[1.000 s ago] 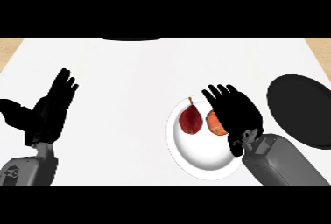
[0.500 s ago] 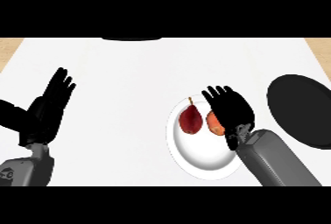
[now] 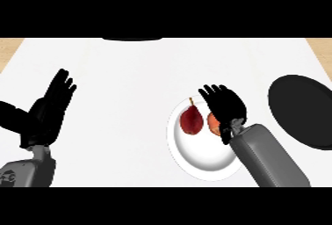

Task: Pick the squash from the plate and place it in the pan

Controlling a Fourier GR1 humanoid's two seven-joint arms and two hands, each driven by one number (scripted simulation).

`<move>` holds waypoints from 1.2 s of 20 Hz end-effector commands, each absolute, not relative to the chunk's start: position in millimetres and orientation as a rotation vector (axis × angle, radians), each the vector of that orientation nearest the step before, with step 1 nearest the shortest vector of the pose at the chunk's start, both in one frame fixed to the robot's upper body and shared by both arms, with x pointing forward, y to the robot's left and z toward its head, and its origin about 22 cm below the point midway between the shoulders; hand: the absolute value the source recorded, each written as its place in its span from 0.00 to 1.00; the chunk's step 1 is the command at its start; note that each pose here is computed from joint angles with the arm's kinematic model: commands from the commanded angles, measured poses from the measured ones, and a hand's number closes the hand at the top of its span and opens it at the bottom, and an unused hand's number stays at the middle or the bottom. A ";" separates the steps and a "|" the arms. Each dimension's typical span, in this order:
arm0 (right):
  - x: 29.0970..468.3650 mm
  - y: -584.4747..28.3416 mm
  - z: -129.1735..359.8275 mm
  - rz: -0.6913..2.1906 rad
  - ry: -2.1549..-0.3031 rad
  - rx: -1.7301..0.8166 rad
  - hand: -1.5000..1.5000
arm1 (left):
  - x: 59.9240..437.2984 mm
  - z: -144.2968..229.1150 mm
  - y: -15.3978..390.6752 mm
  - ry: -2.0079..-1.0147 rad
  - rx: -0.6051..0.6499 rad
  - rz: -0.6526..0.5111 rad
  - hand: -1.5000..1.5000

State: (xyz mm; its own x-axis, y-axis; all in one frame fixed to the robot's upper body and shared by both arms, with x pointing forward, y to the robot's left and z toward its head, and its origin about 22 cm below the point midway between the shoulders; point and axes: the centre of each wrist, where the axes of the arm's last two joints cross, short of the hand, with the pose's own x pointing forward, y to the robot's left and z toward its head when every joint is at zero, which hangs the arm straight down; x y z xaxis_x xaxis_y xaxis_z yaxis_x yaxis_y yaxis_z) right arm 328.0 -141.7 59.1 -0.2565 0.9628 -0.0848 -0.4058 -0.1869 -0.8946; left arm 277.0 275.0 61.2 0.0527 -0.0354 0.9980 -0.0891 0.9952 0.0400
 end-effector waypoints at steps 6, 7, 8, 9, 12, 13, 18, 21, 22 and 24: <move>334.2 -139.9 13.1 1.770 -1.028 -0.774 1.00 | 269.9 58.7 273.1 -1.534 0.093 0.048 0.50; 342.4 -157.7 36.0 1.759 -1.060 -0.785 1.00 | 294.4 63.5 260.8 -1.536 0.112 0.056 0.50; 349.9 -139.7 26.1 1.751 -1.044 -0.801 1.00 | 281.4 64.2 276.9 -1.531 0.102 0.037 0.50; 351.2 -144.8 22.4 1.722 -1.061 -0.772 1.00 | 292.2 77.2 277.9 -1.528 0.092 0.042 0.50; 330.7 -146.2 12.7 1.720 -1.077 -0.775 1.00 | 283.1 64.8 277.3 -1.522 0.098 0.050 0.50; 336.1 -157.8 10.6 1.696 -1.127 -0.780 1.00 | 281.9 60.7 273.0 -1.502 0.090 0.042 0.50; 318.3 -163.6 26.1 1.668 -1.167 -0.710 1.00 | 283.4 72.0 277.8 -1.512 0.108 0.049 0.50; 255.3 -167.4 8.5 1.666 -1.208 -0.541 1.00 | 267.9 56.5 296.7 -1.490 0.131 0.078 0.50; 238.7 -179.0 -3.0 1.687 -1.191 -0.500 1.00 | 272.7 58.4 295.4 -1.496 0.166 0.099 0.50; 217.3 -203.8 10.1 1.683 -1.237 -0.516 1.00 | 268.6 62.4 294.3 -1.494 0.164 0.093 0.50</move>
